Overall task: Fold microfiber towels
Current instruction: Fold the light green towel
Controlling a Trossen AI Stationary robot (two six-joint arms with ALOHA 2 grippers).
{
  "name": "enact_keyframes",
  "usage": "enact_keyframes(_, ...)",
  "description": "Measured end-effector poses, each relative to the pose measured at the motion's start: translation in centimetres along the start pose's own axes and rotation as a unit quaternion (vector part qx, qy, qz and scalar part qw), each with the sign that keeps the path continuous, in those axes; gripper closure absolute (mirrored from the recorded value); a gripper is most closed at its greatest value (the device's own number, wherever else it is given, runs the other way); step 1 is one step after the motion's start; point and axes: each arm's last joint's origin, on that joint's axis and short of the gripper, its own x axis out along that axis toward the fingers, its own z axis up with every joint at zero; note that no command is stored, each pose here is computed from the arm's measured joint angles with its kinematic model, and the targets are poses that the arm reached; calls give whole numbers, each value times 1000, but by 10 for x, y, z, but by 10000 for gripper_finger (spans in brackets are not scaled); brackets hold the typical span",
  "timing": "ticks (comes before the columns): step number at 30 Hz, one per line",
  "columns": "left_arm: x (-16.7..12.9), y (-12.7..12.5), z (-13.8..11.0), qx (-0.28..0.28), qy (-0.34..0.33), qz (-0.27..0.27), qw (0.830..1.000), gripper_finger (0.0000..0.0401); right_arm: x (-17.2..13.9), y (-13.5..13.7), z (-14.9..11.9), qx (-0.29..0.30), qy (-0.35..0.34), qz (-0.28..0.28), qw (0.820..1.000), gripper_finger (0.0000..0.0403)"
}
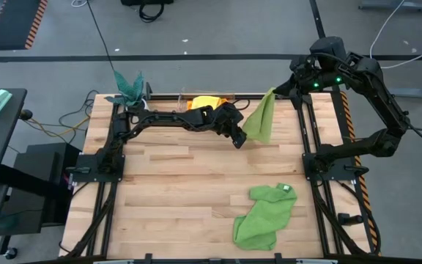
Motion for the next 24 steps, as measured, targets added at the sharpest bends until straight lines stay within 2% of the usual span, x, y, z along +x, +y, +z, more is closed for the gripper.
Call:
enact_keyframes(3,0,0,-1,0,1,2,1000,392,0,0,0,0,0,0,1000,403)
enact_keyframes(7,-7,-5,2,3,-4,10,1000,393,0,0,-1,0,4,-1,1000,403)
enact_keyframes(10,-23,-12,7,15,-8,38,999,395,-1,-2,-4,-2,17,-4,1000,403)
enact_keyframes(18,-81,-28,20,38,-16,125,991,397,-2,-5,-10,3,44,-15,999,403)
enact_keyframes(24,-144,-39,23,45,-4,198,979,398,-8,2,-25,16,105,-9,994,403)
